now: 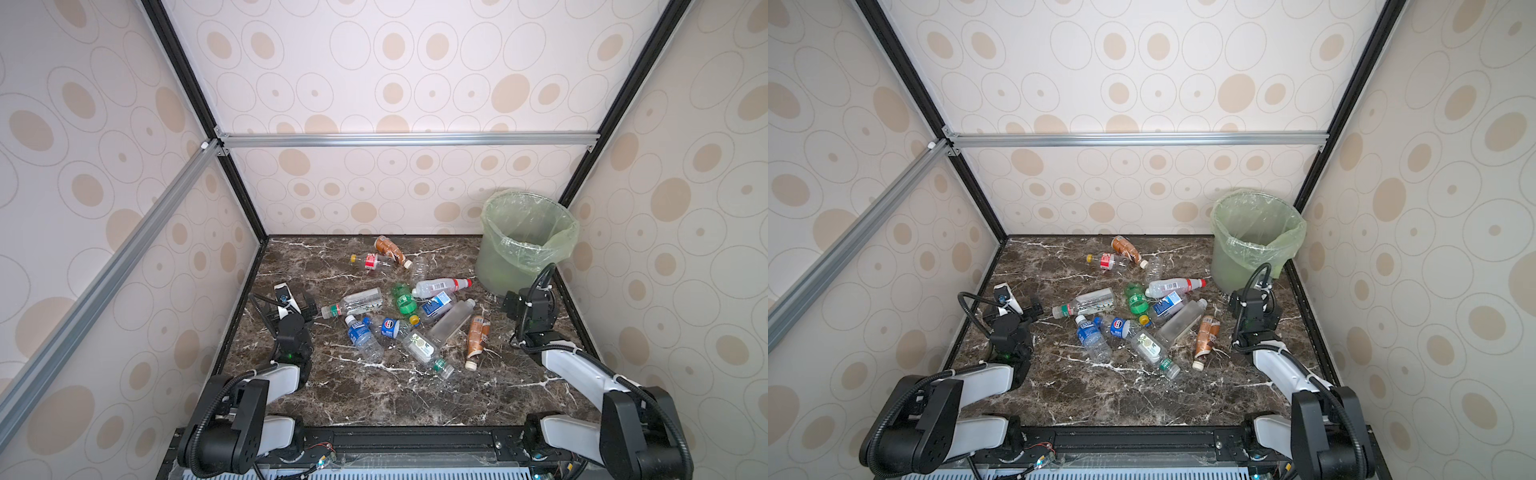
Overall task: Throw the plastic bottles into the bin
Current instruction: 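Grasp the brown-labelled bottle with the right gripper while the left arm advances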
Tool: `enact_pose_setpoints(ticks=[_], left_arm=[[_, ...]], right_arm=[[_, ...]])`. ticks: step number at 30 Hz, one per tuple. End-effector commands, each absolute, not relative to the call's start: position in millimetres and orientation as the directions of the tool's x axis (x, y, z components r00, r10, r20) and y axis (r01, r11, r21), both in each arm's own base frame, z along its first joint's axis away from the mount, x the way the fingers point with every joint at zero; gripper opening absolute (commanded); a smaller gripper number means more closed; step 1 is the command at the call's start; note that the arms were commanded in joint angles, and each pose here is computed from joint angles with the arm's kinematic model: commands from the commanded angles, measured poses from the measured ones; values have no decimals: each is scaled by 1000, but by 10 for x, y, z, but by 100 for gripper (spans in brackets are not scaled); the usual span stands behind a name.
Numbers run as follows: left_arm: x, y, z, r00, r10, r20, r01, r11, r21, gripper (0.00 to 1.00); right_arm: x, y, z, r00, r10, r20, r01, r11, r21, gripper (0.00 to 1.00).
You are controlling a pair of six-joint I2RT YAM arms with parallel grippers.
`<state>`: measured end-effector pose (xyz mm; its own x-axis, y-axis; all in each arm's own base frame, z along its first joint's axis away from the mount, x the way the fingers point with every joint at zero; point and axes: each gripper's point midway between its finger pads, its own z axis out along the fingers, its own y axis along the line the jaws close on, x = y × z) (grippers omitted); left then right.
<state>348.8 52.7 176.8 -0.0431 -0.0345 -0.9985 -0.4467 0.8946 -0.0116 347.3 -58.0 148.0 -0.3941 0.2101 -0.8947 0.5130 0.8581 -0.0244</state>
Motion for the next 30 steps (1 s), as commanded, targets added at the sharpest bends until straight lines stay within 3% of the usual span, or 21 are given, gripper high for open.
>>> enact_pose_setpoints(ticks=[1,6,12,16,25,30], left_arm=[[3527,537,1965,-13,-150,-989,-491,862,-124,99],[3689,294,2139,-34,-318,-947,-403,872,-278,99],[3933,-263,2056,-329,-404,-854,-242,910,-337,99],[3886,-641,1974,-523,-370,-768,-149,927,-345,99],[3501,-1104,2434,-430,-460,-777,37,851,-524,99],[3544,-1535,2664,-402,-431,-808,162,835,-526,99]], right_arm=[[3124,-732,1482,-424,313,-850,636,771,-33,100],[3225,-365,1444,-453,358,-816,477,871,118,100],[3332,10,1372,-571,352,-741,357,920,162,100],[3333,327,1445,-629,302,-717,276,948,157,100],[2876,648,1276,-755,249,-606,206,968,142,100],[2609,693,999,-795,286,-535,219,958,187,100]])
